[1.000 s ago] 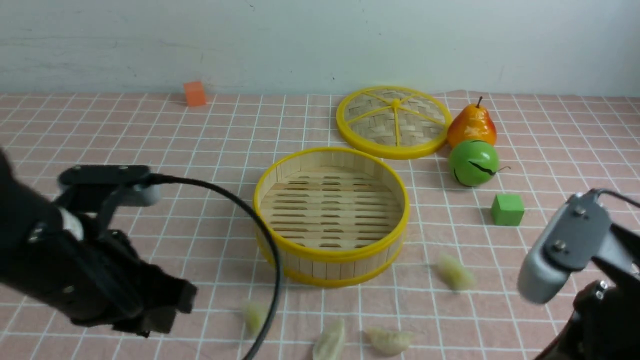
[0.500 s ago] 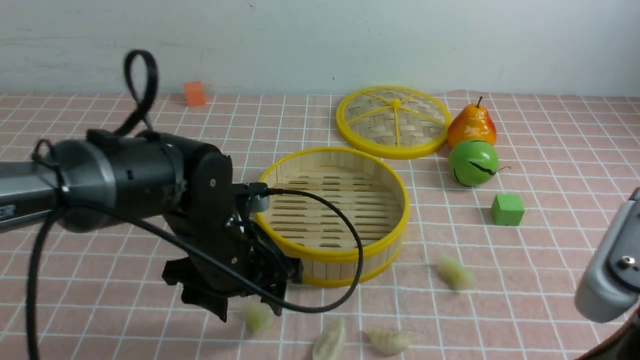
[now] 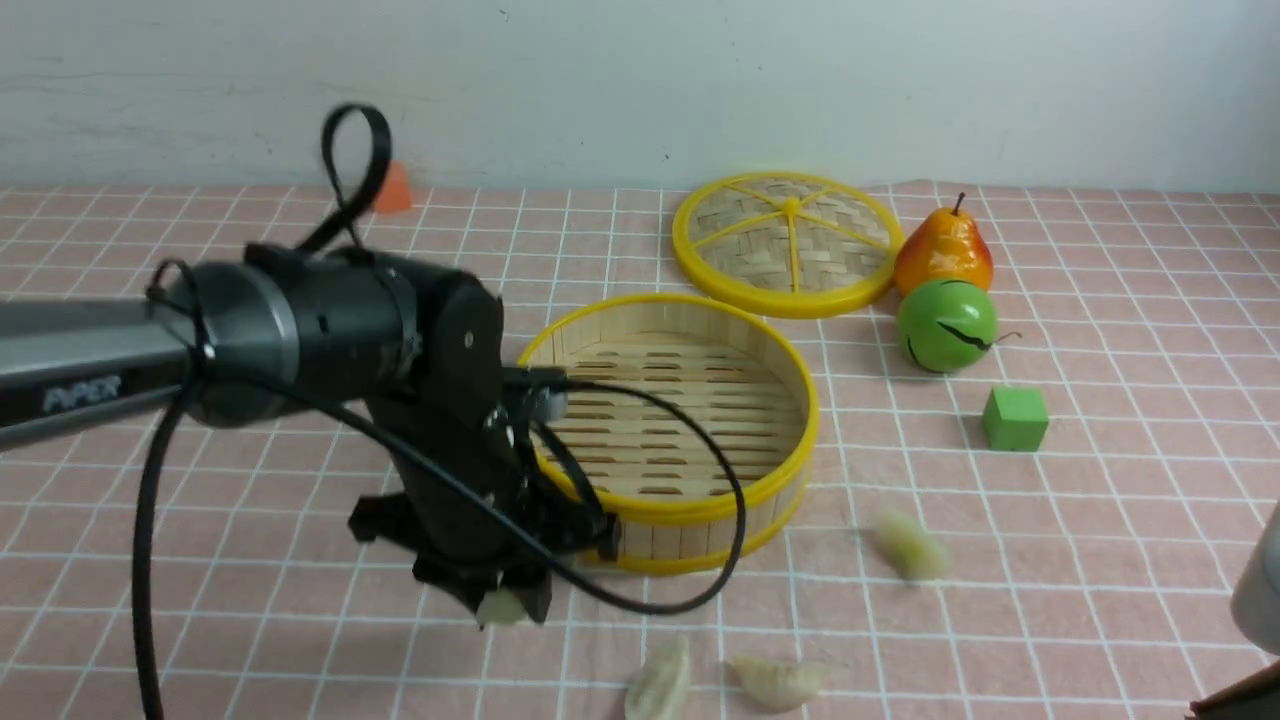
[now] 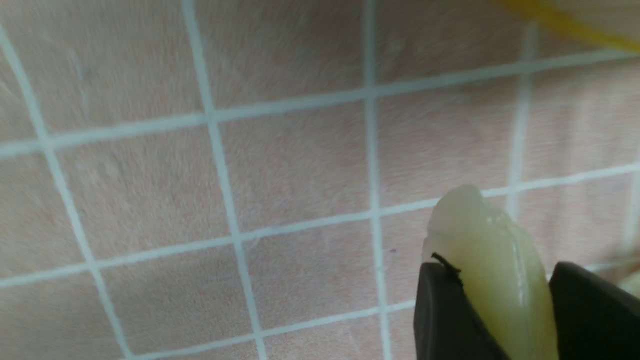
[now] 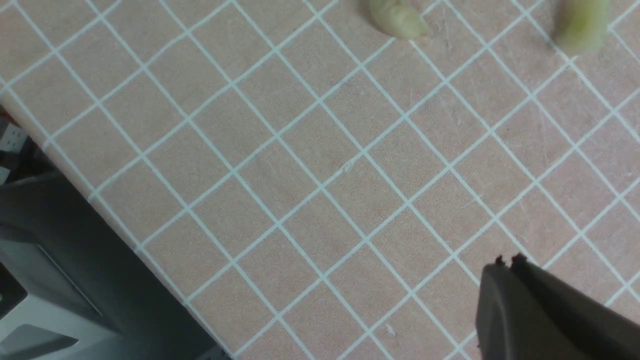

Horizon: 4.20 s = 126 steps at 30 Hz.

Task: Put the dumplings into the steamer on the table with the pink tablecloth.
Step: 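Reach for and grasp a dumpling on the table with the left gripper, then place the dumpling into the bamboo steamer basket with the left gripper, then reach for and grasp a dumpling on the table with the left gripper, then place the dumpling into the bamboo steamer basket with the left gripper, then reach for and grasp a dumpling lying on the table beside the steamer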

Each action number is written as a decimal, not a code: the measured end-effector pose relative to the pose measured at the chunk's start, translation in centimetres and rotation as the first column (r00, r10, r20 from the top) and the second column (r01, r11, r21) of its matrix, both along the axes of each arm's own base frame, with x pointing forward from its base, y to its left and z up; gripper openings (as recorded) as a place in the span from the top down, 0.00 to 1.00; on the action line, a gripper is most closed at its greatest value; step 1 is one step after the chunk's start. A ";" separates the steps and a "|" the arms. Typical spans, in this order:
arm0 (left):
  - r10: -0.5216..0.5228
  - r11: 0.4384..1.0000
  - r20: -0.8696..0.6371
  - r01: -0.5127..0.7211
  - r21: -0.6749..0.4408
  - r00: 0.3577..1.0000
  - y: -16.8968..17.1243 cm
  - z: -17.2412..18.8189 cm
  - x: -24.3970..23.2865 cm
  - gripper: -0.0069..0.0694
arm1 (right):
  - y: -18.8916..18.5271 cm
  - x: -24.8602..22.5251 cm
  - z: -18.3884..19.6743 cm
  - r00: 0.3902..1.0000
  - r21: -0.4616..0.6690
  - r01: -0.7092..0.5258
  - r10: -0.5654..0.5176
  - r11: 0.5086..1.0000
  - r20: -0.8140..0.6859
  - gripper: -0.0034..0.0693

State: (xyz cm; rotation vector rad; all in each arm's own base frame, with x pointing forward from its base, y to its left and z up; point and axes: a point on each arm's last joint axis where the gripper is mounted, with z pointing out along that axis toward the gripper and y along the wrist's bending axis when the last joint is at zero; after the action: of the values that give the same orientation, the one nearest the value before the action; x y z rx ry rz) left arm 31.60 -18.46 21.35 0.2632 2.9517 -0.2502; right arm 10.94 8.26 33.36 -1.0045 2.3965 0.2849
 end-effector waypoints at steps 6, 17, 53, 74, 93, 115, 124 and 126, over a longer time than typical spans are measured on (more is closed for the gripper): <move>-0.081 0.992 0.215 0.099 -0.073 0.973 -1.3 8.2 2.4 0.58 | 0.2 0.3 0.2 0.999 0.024 0.005 -0.006 1.000 0.036 0.96; -0.105 0.994 0.249 0.096 0.048 0.963 -4.7 1.8 10.6 0.58 | 0.5 0.0 0.2 1.000 0.061 0.003 -0.003 0.998 -0.002 0.95; -0.307 0.952 0.054 0.305 0.043 0.950 -6.3 4.6 -4.9 0.25 | -0.4 1.3 0.6 0.987 -0.006 0.078 -0.076 0.997 0.144 0.92; -0.358 0.928 0.018 0.353 0.120 0.934 -9.3 -1.5 -3.5 0.53 | -0.5 1.2 0.4 0.990 -0.021 0.080 -0.077 0.997 0.122 0.91; -0.179 0.984 0.249 0.178 0.028 0.952 -8.8 1.9 9.5 0.53 | 0.0 0.9 0.4 0.994 0.039 0.076 -0.079 0.996 0.079 0.90; -0.068 0.996 0.499 0.084 -0.011 0.864 -3.3 20.4 3.5 0.44 | 1.5 4.4 1.4 0.993 -0.043 0.085 -0.081 0.995 0.091 0.98; -0.039 0.992 0.542 0.098 -0.080 0.839 2.6 25.5 -6.1 0.88 | 3.0 11.4 -1.3 0.993 -0.086 0.083 -0.090 0.993 -0.083 0.98; -0.057 0.989 0.498 0.117 -0.090 0.865 3.8 24.4 -8.4 0.93 | 3.1 12.9 -2.4 0.991 -0.091 0.048 -0.059 0.995 -0.121 0.98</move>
State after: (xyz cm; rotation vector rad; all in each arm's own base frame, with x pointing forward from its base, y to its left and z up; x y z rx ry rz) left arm 23.19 -14.71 45.77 0.3818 2.4091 -0.3133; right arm 23.79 11.36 30.96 -0.9861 2.5637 0.2307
